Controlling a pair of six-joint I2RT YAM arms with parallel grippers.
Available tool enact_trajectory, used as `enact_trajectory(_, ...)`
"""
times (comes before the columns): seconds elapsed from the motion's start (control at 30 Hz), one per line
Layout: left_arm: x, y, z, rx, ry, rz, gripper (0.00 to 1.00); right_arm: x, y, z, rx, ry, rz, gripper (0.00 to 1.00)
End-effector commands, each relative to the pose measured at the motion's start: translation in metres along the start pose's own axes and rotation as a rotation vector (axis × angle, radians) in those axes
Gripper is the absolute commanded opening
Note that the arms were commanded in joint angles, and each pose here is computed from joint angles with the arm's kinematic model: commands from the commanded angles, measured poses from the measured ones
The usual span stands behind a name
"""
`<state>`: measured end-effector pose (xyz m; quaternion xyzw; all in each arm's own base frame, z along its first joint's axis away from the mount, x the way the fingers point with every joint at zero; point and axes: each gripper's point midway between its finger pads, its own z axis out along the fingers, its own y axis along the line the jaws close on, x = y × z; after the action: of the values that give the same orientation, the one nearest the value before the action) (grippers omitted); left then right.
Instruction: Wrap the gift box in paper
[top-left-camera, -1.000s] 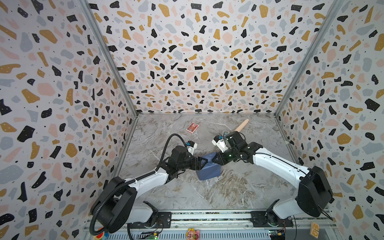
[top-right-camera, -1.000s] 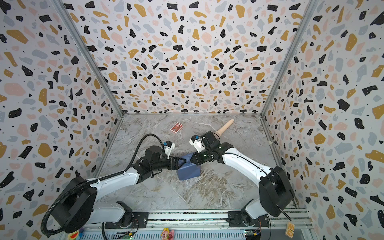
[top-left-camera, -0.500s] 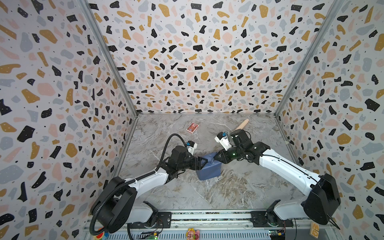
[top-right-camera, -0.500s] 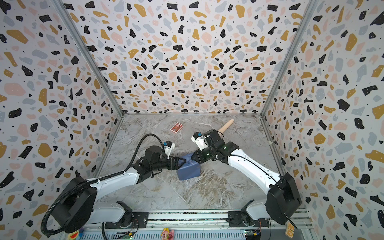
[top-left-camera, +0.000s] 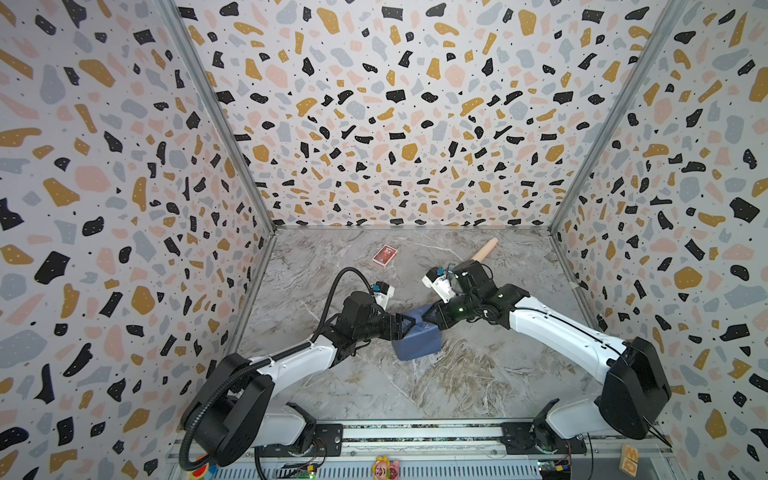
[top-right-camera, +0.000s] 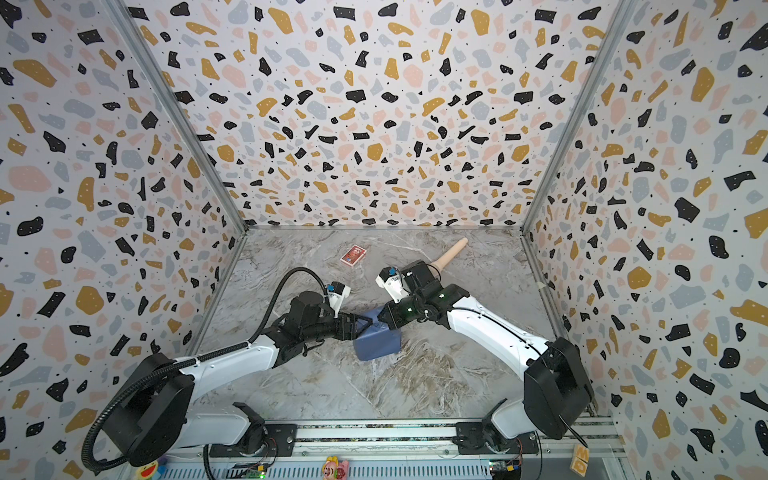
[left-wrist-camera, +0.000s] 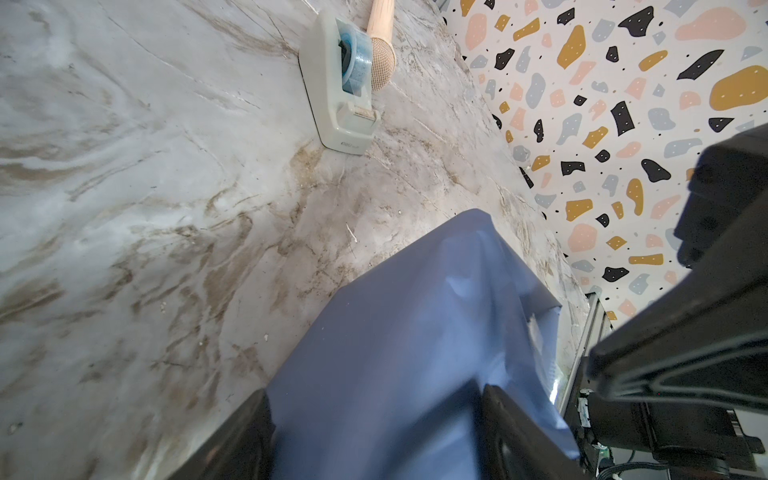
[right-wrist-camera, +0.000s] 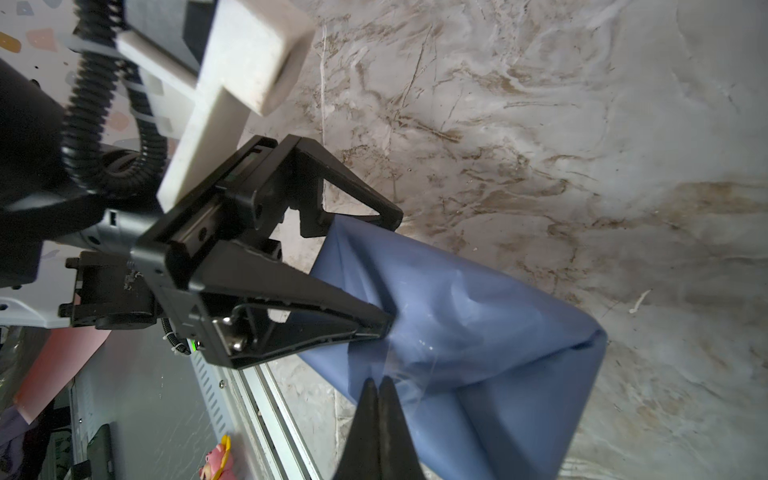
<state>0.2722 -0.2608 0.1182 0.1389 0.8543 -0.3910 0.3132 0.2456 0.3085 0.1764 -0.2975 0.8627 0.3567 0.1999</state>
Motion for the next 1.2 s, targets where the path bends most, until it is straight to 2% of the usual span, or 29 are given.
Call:
enact_trajectory(0.0,0.059,0.038,0.001,-0.138,0.193,-0.070,0.76,-0.001,0.001,0.005,-0.013,0.001,0.001,0.00)
enact_trajectory(0.33,0.058,0.037,0.001,-0.134,0.190,-0.068,0.76,0.007,-0.018,0.021,0.021,0.046,0.022,0.00)
enact_trajectory(0.53,0.058,0.037,0.002,-0.132,0.192,-0.068,0.76,-0.001,-0.002,-0.003,-0.001,-0.013,-0.015,0.05)
enact_trajectory(0.73,0.057,0.036,0.002,-0.132,0.189,-0.066,0.76,0.015,0.008,-0.005,-0.038,-0.002,-0.006,0.07)
enact_trajectory(1.17,0.056,0.035,0.002,-0.131,0.188,-0.064,0.76,0.043,-0.004,0.007,-0.031,0.045,0.037,0.04)
